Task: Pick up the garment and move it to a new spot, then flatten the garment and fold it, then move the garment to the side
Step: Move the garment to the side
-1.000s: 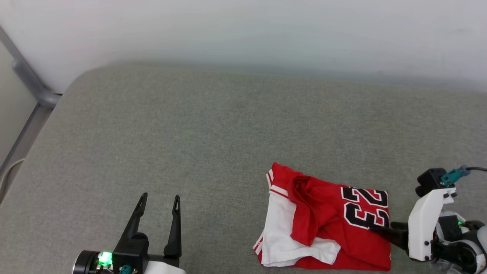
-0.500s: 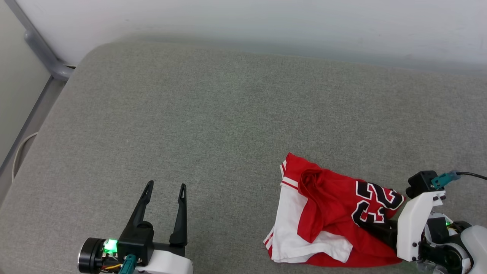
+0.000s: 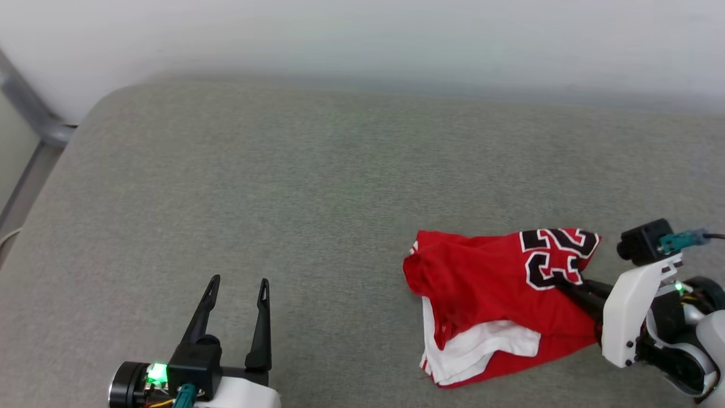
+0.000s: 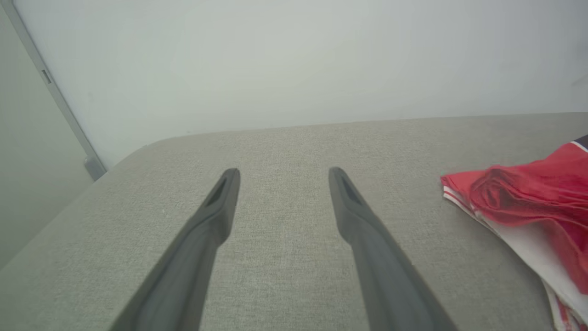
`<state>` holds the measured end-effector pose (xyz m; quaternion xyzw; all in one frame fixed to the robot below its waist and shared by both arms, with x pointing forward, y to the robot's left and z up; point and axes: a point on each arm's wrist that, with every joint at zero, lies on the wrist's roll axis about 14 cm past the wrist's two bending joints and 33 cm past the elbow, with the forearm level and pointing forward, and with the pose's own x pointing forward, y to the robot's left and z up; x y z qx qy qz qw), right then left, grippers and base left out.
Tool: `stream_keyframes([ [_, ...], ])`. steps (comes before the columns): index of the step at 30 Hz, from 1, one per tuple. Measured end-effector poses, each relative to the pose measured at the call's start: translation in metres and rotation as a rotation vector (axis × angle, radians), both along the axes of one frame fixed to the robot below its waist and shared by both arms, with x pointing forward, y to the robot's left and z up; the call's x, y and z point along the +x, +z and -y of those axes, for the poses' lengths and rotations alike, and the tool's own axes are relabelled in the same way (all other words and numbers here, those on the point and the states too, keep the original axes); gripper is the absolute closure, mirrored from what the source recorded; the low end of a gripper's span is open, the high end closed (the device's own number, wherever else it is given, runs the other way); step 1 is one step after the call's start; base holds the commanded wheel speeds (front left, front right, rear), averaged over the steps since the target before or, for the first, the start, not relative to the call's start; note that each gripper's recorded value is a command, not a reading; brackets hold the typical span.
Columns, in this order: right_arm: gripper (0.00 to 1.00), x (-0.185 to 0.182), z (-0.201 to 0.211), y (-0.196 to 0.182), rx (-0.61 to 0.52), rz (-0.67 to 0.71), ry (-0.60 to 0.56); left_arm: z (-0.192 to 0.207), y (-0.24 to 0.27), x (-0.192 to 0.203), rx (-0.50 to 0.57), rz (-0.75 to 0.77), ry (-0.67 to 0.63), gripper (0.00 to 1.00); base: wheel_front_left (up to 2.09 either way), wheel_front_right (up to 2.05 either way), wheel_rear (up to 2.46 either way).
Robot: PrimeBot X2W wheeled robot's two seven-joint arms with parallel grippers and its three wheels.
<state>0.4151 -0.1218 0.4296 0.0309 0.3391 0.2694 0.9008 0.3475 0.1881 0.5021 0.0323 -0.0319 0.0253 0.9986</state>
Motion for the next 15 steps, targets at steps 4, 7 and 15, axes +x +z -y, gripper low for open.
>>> stream_keyframes([
  [4,1.00,0.003,0.023,0.024,-0.042,0.097,-0.018,0.011,0.002,0.009,-0.002,0.011,-0.036,0.00,0.00,0.00,0.00],
  [7,1.00,0.004,0.046,0.039,-0.085,0.154,-0.047,0.024,0.004,0.018,-0.007,0.019,-0.077,0.00,0.00,0.00,0.00],
  [15,1.00,-0.005,0.114,0.059,-0.190,0.227,-0.179,0.068,0.004,0.042,-0.017,0.030,-0.213,0.00,0.00,0.00,0.00],
])
